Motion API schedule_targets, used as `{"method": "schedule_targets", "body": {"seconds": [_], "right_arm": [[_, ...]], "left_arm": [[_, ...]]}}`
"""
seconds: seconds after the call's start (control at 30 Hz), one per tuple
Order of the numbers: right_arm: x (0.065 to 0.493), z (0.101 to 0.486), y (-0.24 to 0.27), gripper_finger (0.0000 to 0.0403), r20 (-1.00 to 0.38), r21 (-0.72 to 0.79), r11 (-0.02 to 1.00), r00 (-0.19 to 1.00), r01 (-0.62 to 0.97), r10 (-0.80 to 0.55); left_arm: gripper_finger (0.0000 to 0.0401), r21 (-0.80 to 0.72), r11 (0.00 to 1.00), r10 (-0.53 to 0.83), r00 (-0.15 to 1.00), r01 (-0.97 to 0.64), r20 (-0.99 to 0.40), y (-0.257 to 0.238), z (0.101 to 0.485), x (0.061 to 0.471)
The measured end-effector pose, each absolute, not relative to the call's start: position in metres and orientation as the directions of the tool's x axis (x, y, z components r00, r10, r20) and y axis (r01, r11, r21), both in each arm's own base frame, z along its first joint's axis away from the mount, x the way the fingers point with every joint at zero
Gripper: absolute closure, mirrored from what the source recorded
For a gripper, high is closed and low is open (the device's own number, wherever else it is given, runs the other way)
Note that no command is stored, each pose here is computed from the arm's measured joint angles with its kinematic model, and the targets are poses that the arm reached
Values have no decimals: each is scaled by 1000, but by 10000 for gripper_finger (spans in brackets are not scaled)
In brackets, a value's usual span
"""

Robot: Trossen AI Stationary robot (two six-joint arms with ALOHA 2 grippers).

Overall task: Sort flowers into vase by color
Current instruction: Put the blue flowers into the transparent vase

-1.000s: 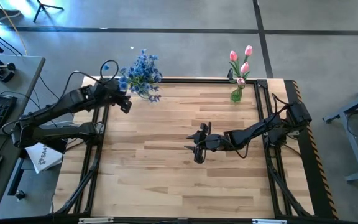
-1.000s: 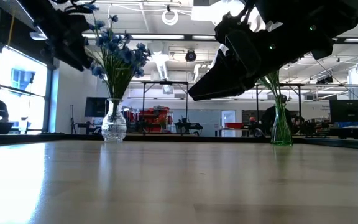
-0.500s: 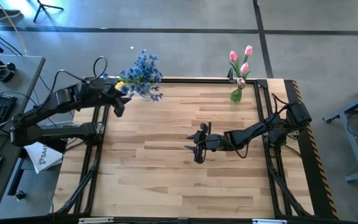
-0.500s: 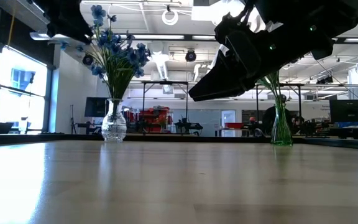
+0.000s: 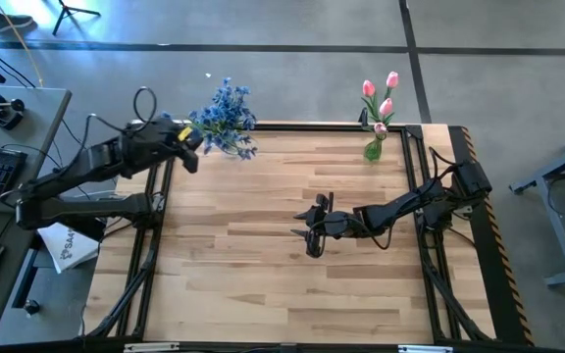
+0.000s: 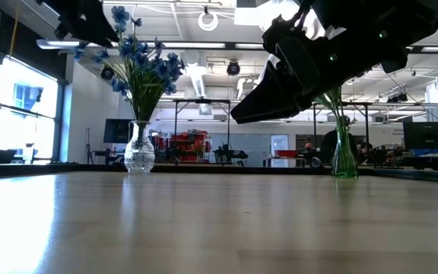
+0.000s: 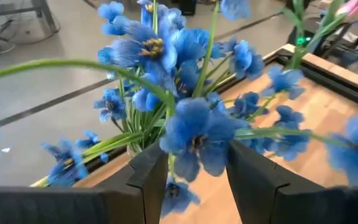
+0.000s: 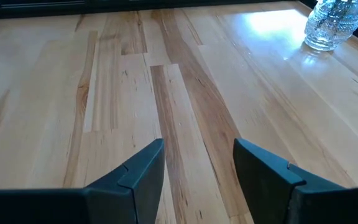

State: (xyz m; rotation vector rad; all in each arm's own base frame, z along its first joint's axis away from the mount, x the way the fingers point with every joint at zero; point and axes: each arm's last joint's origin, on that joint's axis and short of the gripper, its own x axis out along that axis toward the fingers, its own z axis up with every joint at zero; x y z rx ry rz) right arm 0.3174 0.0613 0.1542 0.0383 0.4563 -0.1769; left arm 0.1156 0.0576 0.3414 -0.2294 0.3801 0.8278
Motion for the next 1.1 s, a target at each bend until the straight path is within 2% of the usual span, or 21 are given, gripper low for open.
{"method": "schedule_targets", "body": {"seconds": [0.23,0.5,1.1], "right_arm": [[317,154,61,215,-441,-3,984,883,178,-161],[317,154,61,215,-442,-3,984,883,178,-161],[317,154,61,215,-444,-4,984,881,179,-162]], "left_arm": [[306,9,657,704,610,-753,-365,68,326,140],[393,36,655,705,592,-755,-391,74,319,154],[400,106,617,716,501,-779,-486,85,297,177]]}}
